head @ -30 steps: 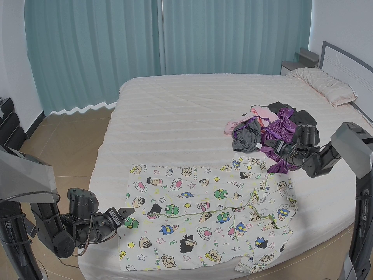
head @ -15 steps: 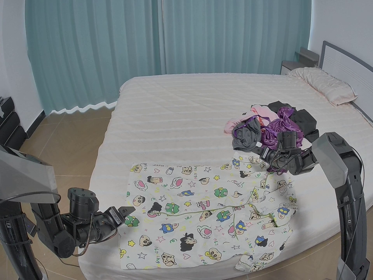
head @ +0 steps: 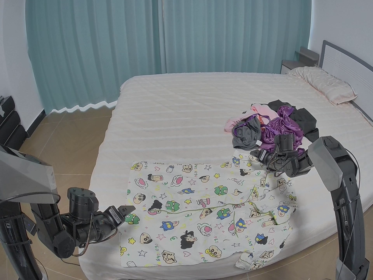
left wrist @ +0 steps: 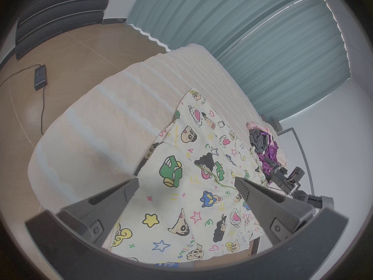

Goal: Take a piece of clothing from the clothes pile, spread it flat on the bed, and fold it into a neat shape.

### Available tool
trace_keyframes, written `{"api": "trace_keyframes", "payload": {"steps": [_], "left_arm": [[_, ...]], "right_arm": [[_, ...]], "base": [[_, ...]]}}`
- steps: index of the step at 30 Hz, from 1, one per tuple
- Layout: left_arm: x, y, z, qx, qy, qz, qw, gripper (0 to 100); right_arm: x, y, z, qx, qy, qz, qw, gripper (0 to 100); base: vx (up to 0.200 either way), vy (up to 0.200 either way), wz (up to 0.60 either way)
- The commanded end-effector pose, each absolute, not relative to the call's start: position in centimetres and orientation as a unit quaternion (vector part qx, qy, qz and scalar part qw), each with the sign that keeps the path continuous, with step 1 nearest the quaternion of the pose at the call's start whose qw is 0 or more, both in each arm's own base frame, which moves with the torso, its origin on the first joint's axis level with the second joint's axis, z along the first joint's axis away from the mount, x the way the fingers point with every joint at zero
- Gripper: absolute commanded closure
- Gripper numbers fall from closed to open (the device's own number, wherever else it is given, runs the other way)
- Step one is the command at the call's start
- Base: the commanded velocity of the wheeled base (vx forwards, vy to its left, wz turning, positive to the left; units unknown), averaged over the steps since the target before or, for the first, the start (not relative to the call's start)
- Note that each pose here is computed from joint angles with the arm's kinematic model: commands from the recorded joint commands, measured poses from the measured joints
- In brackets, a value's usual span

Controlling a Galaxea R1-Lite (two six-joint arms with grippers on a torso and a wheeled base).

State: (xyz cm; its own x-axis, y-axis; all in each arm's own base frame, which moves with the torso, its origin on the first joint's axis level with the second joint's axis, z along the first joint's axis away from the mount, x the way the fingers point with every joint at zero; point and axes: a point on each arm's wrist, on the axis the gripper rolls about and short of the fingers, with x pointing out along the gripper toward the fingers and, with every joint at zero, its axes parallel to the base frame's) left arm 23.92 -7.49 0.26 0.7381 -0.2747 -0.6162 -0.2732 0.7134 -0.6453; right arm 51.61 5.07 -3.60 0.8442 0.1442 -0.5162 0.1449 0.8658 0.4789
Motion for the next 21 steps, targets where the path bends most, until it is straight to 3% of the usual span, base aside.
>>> {"api": "trace_keyframes", "payload": {"steps": [1,10,21], "left_arm": [[23.9,-7.5,0.3,-0.380,0.360,-0.001,0.852,0],[24.0,-7.5,0.3,-0.380,0.360,-0.001,0.852,0],[24.1,-7.5,0.3,-0.379,0.358,-0.001,0.853,0]], "right_arm": [[51.9,5.3,-3.8,0.259,0.276,0.003,0.926,0],[52.0,5.4,-4.4,0.256,0.290,-0.001,0.922,0],[49.8,5.1,-4.3,0.240,0.333,-0.007,0.912,0]], "base": [[0.200,0.000,0.00],[0.200,0.000,0.00],[0.000,0.000,0.00]]}}
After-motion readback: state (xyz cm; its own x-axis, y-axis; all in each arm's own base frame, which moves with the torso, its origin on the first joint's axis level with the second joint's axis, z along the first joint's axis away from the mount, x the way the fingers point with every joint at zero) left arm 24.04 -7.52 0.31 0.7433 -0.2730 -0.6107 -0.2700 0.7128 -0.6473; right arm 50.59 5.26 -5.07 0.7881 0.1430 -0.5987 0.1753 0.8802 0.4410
